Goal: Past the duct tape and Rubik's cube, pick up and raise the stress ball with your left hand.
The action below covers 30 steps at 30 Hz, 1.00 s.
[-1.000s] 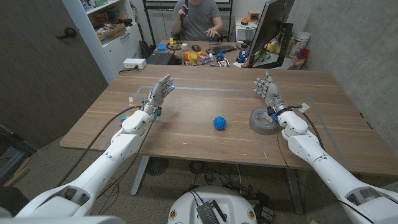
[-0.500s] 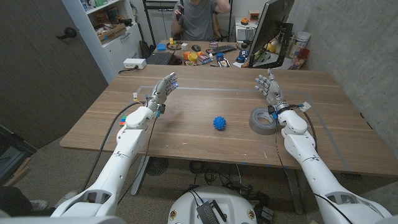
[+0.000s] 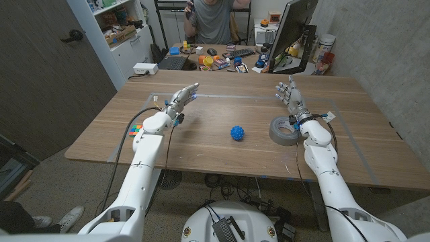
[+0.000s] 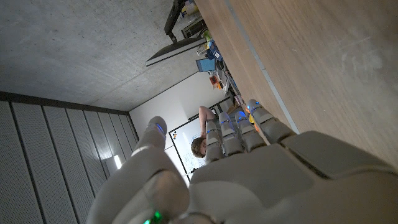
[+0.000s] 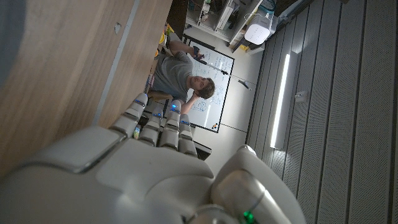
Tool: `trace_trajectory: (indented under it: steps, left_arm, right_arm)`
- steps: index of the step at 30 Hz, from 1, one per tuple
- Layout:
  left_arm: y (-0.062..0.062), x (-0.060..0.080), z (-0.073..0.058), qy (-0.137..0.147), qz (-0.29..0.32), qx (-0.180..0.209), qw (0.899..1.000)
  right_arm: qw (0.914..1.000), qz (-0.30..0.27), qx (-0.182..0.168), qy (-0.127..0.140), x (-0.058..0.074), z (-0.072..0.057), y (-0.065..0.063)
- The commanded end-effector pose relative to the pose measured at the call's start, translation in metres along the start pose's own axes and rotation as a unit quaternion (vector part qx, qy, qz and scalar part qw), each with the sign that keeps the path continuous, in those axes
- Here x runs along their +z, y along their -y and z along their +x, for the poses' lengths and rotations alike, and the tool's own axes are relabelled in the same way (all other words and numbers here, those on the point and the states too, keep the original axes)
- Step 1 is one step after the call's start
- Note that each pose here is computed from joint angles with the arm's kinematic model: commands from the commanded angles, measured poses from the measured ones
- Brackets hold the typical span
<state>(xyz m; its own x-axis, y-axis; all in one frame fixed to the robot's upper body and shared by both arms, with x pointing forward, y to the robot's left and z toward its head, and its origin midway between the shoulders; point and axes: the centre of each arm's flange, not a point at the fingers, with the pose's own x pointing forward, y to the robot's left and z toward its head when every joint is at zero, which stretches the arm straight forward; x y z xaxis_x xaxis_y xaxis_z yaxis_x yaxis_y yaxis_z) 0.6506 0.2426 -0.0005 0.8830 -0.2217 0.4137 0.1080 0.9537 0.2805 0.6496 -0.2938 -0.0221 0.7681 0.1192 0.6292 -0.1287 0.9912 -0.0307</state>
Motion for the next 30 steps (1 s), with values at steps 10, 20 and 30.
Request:
trace_trajectory:
  steps: [10, 20, 30]
  left_arm:
    - [0.051, 0.031, 0.007, -0.049, 0.152, -0.087, 0.983]
    - [0.086, 0.055, 0.005, -0.089, 0.344, -0.103, 0.929]
    - [0.107, 0.061, -0.001, -0.024, 0.426, -0.117, 0.897]
  right_arm:
    - [0.9999, -0.010, 0.006, -0.008, -0.005, -0.003, -0.002]
    - [0.9996, -0.019, 0.017, -0.008, -0.008, -0.003, -0.006]
    - [0.9991, -0.036, 0.011, -0.018, -0.018, -0.001, -0.004]
